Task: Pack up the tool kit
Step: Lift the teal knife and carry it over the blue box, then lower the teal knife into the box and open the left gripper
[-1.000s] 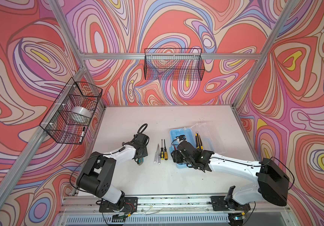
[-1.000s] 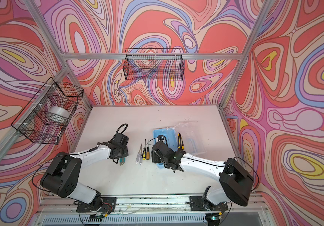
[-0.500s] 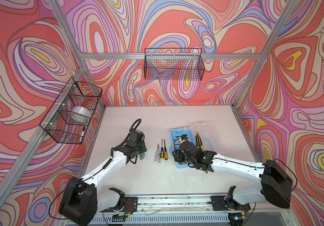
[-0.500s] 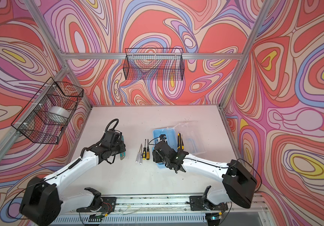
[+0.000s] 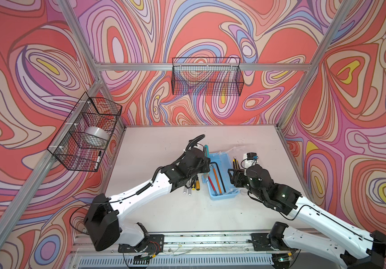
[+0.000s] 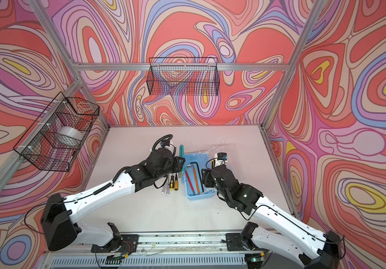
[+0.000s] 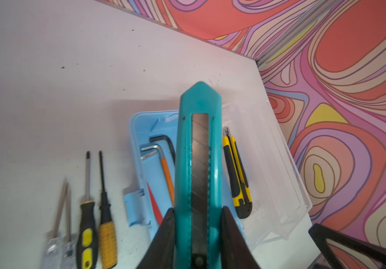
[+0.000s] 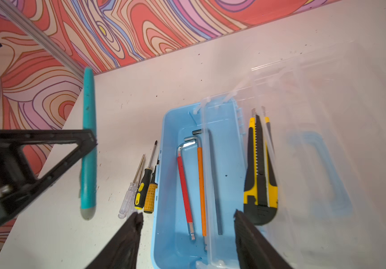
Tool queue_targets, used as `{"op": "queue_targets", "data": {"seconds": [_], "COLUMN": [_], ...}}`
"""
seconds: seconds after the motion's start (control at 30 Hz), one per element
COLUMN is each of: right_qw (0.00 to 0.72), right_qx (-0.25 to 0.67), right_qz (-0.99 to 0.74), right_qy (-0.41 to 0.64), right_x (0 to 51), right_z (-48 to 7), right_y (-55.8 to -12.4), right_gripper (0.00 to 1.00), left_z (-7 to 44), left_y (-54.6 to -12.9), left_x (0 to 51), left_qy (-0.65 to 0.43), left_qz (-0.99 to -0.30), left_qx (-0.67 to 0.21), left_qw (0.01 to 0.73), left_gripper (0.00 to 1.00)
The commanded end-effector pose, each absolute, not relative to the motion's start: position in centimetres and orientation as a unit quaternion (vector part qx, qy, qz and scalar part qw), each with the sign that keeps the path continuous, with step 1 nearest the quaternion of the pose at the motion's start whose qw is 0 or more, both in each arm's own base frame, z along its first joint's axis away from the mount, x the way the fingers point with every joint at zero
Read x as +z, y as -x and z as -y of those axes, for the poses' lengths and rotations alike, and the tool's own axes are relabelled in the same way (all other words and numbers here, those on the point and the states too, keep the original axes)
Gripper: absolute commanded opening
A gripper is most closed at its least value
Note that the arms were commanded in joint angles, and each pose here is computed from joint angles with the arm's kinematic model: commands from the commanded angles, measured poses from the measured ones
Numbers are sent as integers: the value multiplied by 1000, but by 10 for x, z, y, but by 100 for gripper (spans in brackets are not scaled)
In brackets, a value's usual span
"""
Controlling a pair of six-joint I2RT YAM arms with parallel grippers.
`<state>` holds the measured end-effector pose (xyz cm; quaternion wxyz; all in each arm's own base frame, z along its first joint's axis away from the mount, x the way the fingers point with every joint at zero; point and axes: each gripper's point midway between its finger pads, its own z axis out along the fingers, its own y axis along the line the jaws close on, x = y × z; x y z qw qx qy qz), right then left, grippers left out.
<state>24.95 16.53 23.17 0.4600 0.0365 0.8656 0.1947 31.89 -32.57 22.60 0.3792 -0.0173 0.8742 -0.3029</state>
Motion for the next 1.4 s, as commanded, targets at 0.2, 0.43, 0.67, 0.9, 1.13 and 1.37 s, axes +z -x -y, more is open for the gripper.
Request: {"op": "queue_targets", "data": {"seconds": [0.2, 0.43, 0.67, 0.9, 1.13, 1.37], "right_qw": [472, 466, 457, 448, 440, 441], "right_qx": [139, 130, 138, 128, 130, 118], "right_qz": [-868, -873, -877, -884, -887, -889], "right_qy": [-61, -58, -55, -48, -46, -42], "right_x": [229, 218, 205, 196, 191, 199], "right_z": [-120, -116, -124, -128, -131, -132], "right_y": [-231, -228, -230, -233, -234, -239], "right_gripper": [65, 65, 65, 66, 69, 66], "left_z": [416, 436, 442, 442, 437, 427], "left_y": [-333, -344, -350, -349, -349, -349], "left_x": [205, 171, 149, 130, 126, 161], "left_qy": [8, 17, 26, 28, 32, 4], "left_qz": [-869, -885, -897, -908, -911, -892], "left_qx": [-352, -333, -310, -290, -281, -290], "left_qw": [347, 326, 315, 300, 302, 346], "left_gripper": [23, 25, 26, 35, 42, 42]}}
